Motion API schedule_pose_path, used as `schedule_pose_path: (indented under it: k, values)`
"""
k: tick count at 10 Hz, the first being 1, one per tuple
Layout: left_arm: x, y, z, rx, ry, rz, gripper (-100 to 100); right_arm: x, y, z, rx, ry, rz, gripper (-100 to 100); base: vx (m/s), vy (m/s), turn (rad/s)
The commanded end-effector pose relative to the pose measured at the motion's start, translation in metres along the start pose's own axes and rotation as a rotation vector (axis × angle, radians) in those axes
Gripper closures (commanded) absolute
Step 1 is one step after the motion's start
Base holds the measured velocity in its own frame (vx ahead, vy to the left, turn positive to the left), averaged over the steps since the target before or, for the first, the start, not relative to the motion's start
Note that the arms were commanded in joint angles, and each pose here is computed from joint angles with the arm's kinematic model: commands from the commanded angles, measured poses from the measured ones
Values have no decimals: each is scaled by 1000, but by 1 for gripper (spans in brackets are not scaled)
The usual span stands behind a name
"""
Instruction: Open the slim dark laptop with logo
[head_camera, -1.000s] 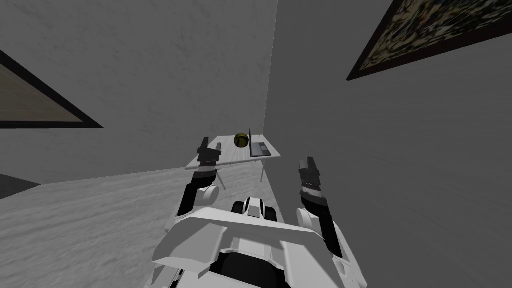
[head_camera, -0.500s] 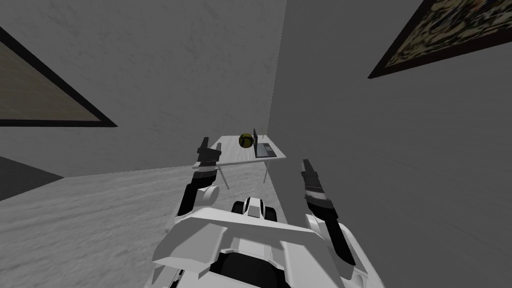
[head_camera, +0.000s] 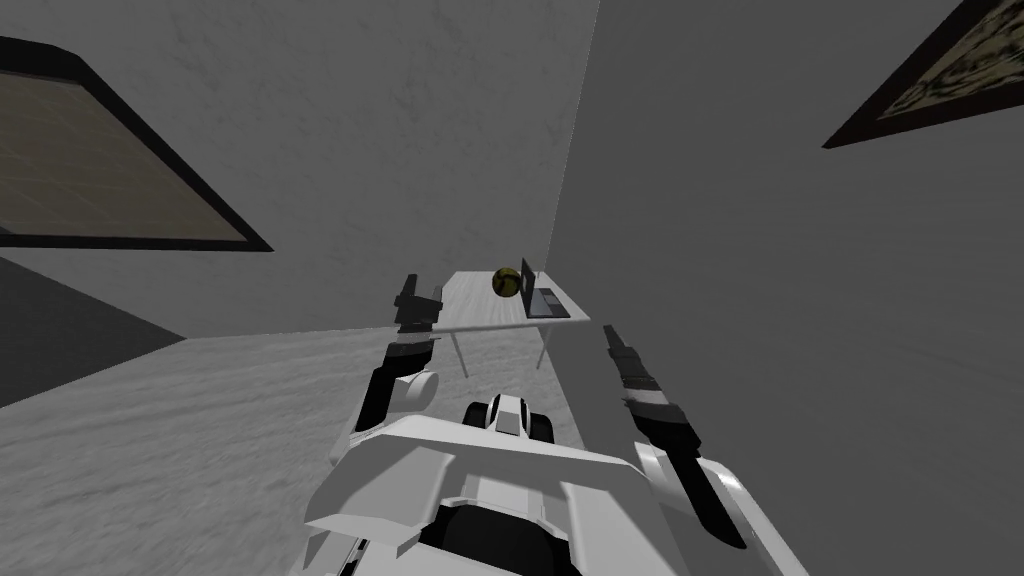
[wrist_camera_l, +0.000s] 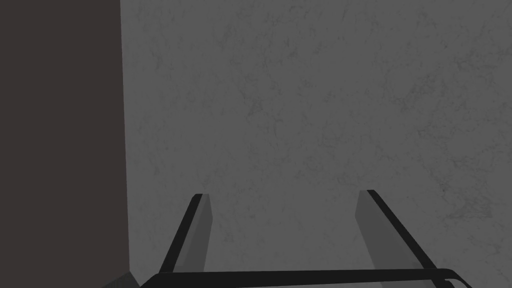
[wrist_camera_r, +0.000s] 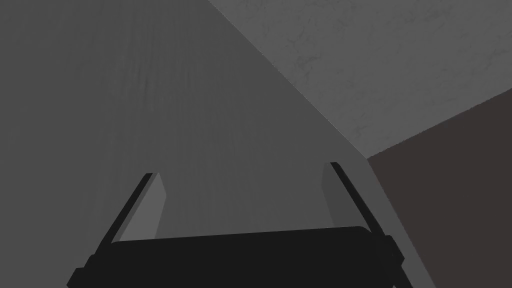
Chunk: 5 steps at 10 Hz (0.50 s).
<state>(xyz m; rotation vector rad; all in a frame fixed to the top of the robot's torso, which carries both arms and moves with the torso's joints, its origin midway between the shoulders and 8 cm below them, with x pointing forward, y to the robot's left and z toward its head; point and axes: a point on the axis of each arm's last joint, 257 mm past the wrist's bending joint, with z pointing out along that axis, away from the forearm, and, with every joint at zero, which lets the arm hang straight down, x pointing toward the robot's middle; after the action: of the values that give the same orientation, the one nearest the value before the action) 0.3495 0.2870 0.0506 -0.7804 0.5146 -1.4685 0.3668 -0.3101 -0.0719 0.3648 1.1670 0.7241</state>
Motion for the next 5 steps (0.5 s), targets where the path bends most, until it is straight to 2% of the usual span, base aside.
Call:
schedule_pose_path:
  k: [1, 2, 5]
  values:
    - [0, 0, 0, 0, 0, 0, 0, -3, -22, -9, 47, 67, -180, -100, 34, 131, 139]
    - [0, 0, 0, 0, 0, 0, 0, -2, -22, -10, 47, 70, -188, -100, 22, 96, 31]
    - [0, 0, 0, 0, 0, 0, 0, -13, -50, -20, 99, 148, -407, -100, 17, 121, 118]
